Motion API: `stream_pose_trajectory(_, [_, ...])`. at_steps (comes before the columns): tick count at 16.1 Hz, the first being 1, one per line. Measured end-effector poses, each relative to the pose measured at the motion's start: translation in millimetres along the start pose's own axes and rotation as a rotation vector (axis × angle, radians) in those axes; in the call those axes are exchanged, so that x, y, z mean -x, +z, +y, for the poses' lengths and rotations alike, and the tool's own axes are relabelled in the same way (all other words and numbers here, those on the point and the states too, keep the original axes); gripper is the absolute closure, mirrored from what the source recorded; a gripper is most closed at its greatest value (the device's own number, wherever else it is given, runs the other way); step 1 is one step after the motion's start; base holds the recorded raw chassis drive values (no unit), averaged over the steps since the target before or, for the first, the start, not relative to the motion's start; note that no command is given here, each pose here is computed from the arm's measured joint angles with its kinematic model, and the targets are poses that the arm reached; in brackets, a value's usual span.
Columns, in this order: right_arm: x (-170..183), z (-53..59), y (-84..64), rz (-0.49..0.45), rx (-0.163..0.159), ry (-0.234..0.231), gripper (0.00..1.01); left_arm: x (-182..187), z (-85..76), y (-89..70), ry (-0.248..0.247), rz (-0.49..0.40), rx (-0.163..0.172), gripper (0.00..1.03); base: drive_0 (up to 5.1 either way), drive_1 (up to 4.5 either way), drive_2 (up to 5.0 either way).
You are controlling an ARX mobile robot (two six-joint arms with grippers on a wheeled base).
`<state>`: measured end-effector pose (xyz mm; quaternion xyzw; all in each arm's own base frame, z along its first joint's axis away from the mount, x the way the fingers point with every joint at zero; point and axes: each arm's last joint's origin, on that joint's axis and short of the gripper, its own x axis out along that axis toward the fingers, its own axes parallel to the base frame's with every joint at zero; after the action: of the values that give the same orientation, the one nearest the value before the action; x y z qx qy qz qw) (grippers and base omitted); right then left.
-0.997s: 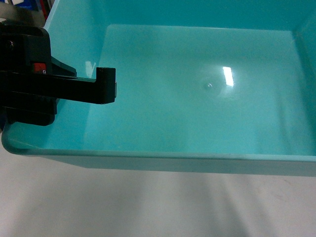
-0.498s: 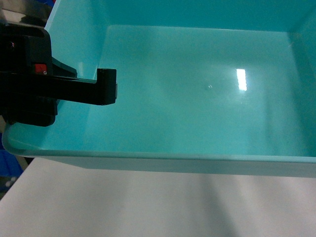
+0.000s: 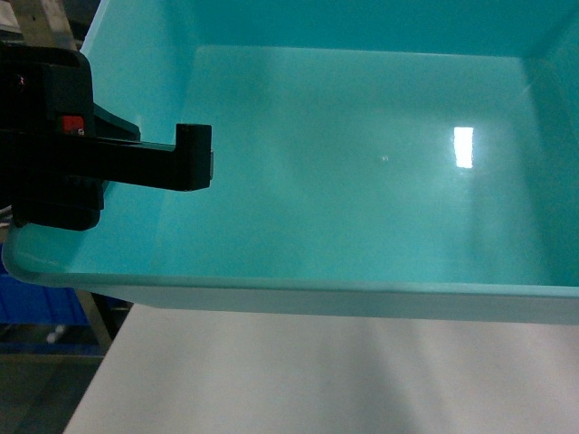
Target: Organize blue bins on left shelf correctly
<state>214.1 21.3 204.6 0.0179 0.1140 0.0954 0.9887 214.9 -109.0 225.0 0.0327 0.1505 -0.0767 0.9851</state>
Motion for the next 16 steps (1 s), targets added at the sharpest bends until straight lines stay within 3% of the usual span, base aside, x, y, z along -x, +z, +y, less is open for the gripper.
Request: stream_pose_trajectory(16, [0.1, 0.0, 0.1, -0.001, 0.0, 0.0, 0.99, 0.0, 0.0, -0.1, 0.0, 0.001, -0.001, 1.01, -5.0, 2.43, 2.4])
